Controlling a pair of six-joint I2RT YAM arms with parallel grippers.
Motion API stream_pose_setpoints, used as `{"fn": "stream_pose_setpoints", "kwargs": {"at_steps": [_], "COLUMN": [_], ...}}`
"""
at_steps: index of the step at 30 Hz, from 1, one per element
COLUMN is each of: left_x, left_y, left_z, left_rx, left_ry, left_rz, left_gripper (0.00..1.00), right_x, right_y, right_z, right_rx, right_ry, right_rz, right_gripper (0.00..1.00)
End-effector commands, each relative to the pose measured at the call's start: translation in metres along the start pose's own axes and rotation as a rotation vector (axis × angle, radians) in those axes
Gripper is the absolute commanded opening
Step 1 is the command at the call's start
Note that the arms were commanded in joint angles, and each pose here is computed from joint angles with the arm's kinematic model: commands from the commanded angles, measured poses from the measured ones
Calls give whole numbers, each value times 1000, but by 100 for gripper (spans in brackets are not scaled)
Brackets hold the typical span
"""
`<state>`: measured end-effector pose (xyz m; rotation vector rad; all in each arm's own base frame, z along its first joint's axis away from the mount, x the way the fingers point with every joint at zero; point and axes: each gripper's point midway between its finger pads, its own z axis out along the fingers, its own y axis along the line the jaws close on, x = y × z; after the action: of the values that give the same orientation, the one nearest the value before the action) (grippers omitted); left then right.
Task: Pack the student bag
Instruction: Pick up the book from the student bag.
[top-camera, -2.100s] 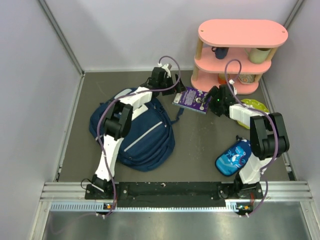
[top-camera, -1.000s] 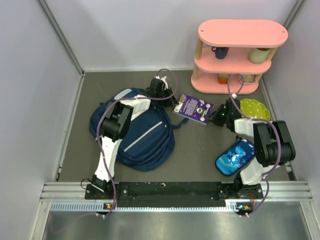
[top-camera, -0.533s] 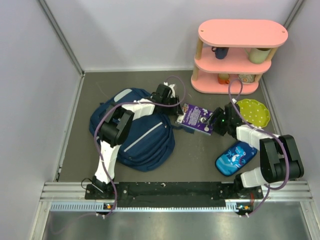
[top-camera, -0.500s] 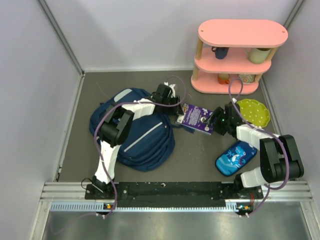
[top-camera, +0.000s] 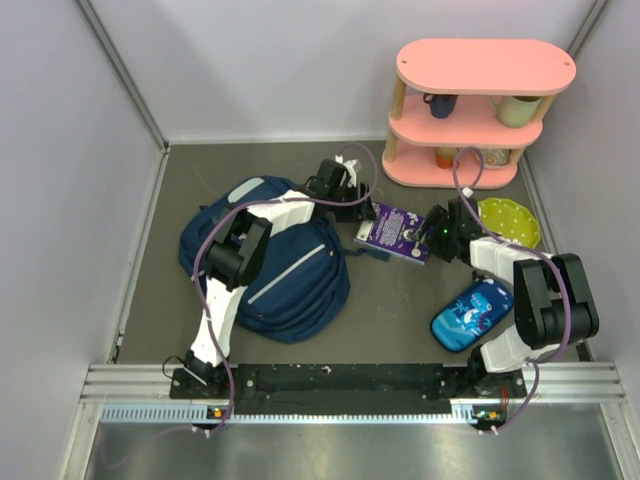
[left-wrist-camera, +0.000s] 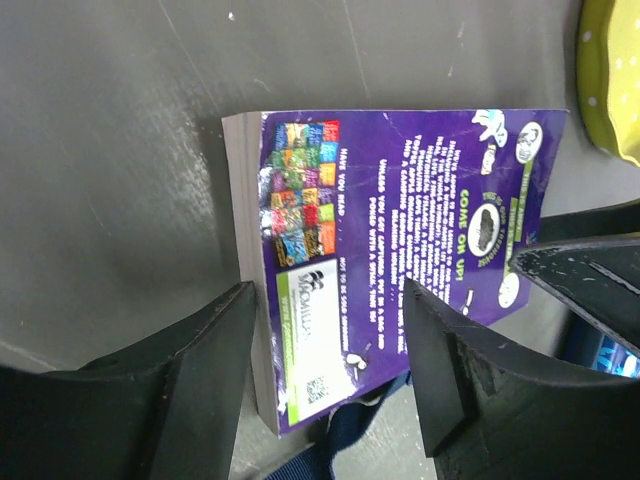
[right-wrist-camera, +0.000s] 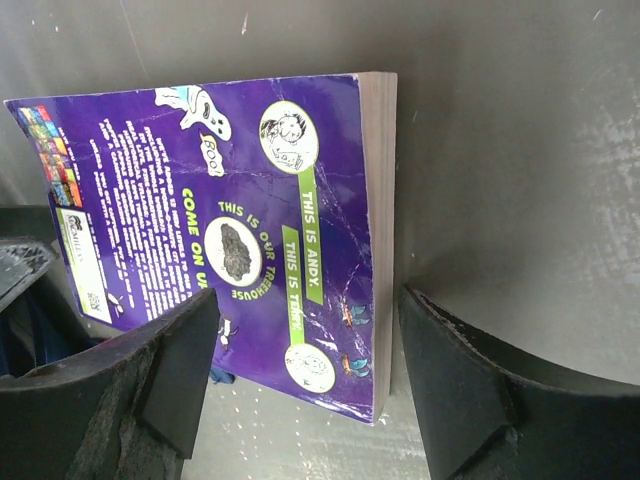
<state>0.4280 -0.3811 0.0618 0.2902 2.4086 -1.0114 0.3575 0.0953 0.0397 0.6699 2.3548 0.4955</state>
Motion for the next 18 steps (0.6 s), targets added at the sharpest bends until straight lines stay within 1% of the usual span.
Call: {"fn": "stream_pose_setpoints", "kwargs": {"at_steps": [1, 4, 5, 7, 8, 10, 11, 12, 15, 17, 18], "left_x": [-12, -9, -7, -8, -4, -13, -14, -14, -21, -23, -23], "left_y": [-5, -7, -11, -18, -19, -32, -35, -39, -51, -55, -55], "left_z": [13, 17, 16, 12, 9, 2, -1, -4, -13, -16, -16], "left_rx": [56, 80, 100, 127, 134, 179, 190, 203, 232, 241, 243], "left_ry": [-19, -8, 1, -15, -5, -46, -51, -49, -68, -71, -70], "left_rz": [31, 22, 18, 15, 6, 20, 23, 22, 41, 45, 42], "left_gripper": [65, 64, 61, 59, 53, 47, 44, 38, 31, 27, 26], "right_x": [-21, -18, -15, -13, -13, -12, -13, -12, -13, -12, -14], "right_y": [7, 9, 10, 13, 17, 22, 28, 31, 42, 49, 53], "right_z": [6, 10, 10, 10, 8, 7, 5, 3, -6, -12, -16], "right_rx": [-13, -27, -36, -52, -80, -110, -141, -158, -223, -268, -285], "right_ry": [-42, -21, -10, -4, -6, -5, -5, -2, -12, -17, -26], "right_rz": [-31, -37, -39, -39, -42, -40, -42, -42, -36, -46, -53], "right_gripper": [71, 68, 65, 63, 60, 58, 54, 52, 46, 32, 28]}}
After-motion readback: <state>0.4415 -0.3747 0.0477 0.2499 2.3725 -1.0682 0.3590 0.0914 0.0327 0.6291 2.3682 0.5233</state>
